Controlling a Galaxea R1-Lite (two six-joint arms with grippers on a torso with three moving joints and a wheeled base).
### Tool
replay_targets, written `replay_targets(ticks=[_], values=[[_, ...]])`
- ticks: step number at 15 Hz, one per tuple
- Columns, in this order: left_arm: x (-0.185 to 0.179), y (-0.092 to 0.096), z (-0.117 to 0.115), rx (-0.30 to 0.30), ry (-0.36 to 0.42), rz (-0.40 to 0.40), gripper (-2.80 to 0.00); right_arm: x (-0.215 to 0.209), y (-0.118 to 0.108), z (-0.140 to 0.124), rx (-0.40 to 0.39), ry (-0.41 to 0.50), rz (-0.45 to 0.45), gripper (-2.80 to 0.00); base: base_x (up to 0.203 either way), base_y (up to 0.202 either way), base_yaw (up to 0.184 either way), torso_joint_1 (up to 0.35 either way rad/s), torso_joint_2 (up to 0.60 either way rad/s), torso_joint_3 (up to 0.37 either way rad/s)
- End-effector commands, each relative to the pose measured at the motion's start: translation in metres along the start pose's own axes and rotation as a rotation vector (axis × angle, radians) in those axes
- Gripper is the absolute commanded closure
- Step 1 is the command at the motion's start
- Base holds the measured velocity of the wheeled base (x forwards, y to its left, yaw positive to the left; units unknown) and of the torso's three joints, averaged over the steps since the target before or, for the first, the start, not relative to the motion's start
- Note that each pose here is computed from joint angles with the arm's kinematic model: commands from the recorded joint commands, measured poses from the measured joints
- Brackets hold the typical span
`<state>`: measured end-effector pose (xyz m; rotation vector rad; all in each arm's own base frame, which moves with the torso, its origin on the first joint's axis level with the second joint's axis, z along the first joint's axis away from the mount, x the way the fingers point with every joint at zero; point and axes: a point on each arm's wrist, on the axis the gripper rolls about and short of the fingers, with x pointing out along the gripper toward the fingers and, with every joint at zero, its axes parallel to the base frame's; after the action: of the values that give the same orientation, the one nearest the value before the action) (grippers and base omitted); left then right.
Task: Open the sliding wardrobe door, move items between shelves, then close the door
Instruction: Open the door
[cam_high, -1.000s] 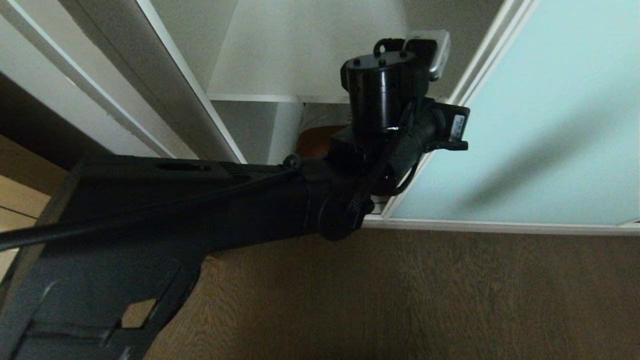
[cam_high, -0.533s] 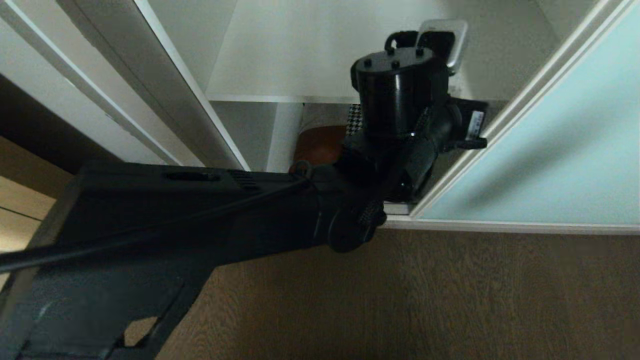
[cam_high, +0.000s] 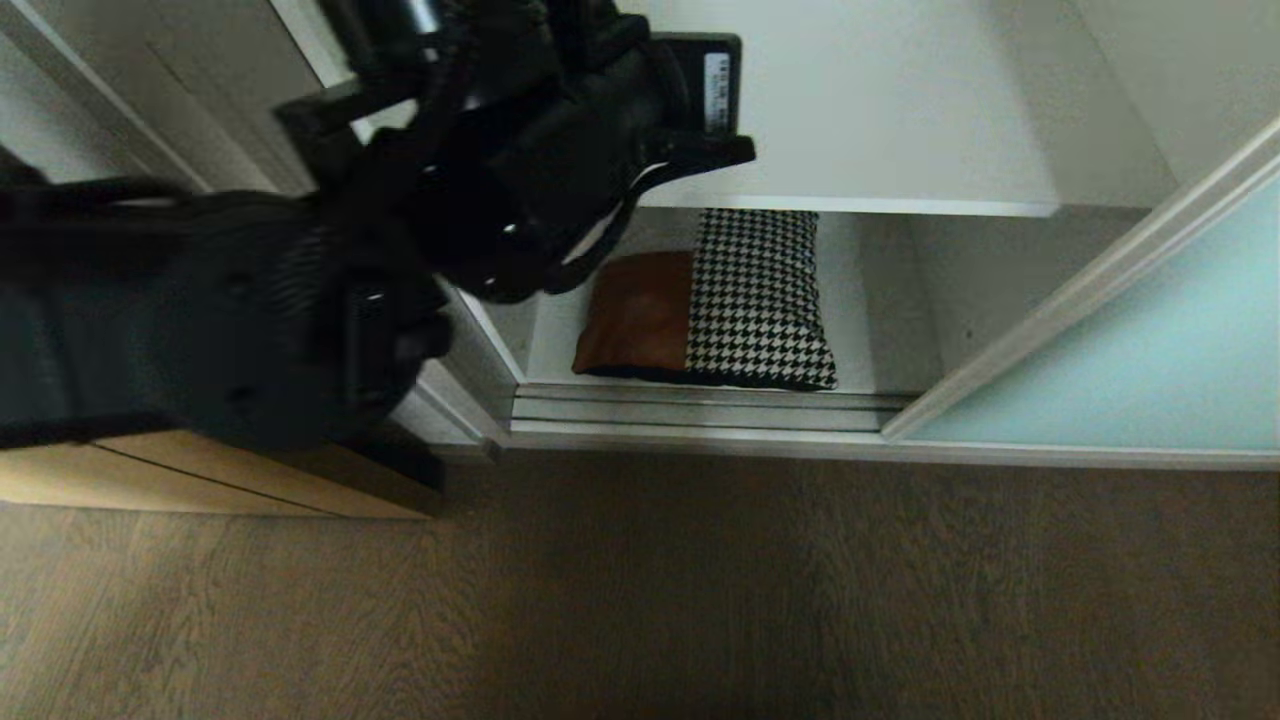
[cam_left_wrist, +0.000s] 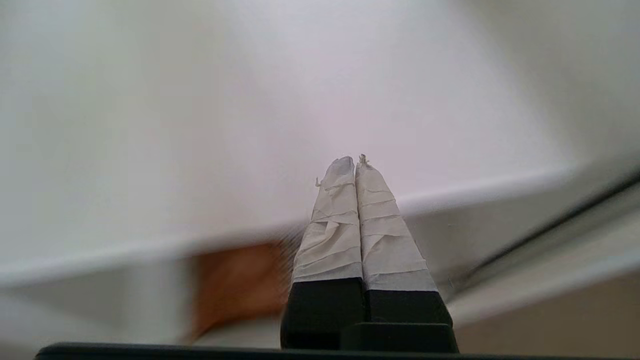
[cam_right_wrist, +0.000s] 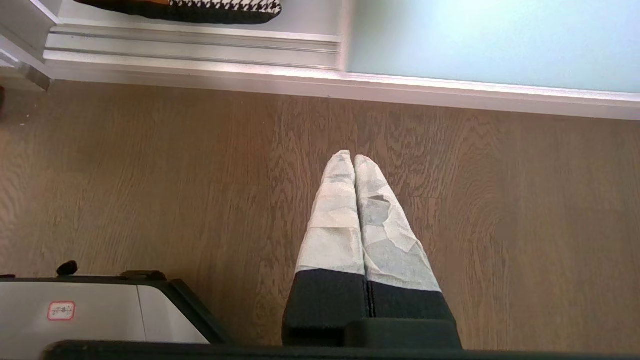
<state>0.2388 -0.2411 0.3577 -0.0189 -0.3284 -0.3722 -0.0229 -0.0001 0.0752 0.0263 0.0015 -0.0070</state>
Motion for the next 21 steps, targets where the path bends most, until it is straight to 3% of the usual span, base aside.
replay_targets(ticks=[1, 4, 6, 9, 13, 18, 21], values=[[-0.064, 0.060, 0.019, 0.061, 0.029, 0.128, 0.00, 0.000, 0.000, 0.000, 0.000, 0.000, -0.001, 0.00, 0.000, 0.000, 0.000, 0.000, 0.00, 0.000], [-0.126, 0.130, -0.009, 0.154, 0.124, 0.392, 0.00, 0.000, 0.000, 0.000, 0.000, 0.001, -0.001, 0.00, 0.000, 0.000, 0.000, 0.000, 0.00, 0.000], [-0.172, 0.150, -0.013, 0.143, 0.109, 0.506, 0.00, 0.000, 0.000, 0.000, 0.000, 0.000, 0.000, 0.00, 0.000, 0.000, 0.000, 0.000, 0.00, 0.000], [-0.236, 0.157, -0.027, 0.137, 0.087, 0.603, 0.00, 0.000, 0.000, 0.000, 0.000, 0.001, -0.001, 0.00, 0.000, 0.000, 0.000, 0.000, 0.00, 0.000], [-0.298, 0.154, -0.048, 0.076, 0.012, 0.679, 0.00, 0.000, 0.000, 0.000, 0.000, 0.001, -0.001, 0.00, 0.000, 0.000, 0.000, 0.000, 0.00, 0.000], [-0.359, 0.137, -0.101, 0.019, -0.029, 0.578, 0.00, 0.000, 0.000, 0.000, 0.000, 0.000, -0.001, 0.00, 0.000, 0.000, 0.000, 0.000, 0.00, 0.000], [-0.381, 0.131, -0.124, -0.089, 0.017, 0.588, 0.00, 0.000, 0.000, 0.000, 0.000, 0.001, -0.001, 0.00, 0.000, 0.000, 0.000, 0.000, 0.00, 0.000]])
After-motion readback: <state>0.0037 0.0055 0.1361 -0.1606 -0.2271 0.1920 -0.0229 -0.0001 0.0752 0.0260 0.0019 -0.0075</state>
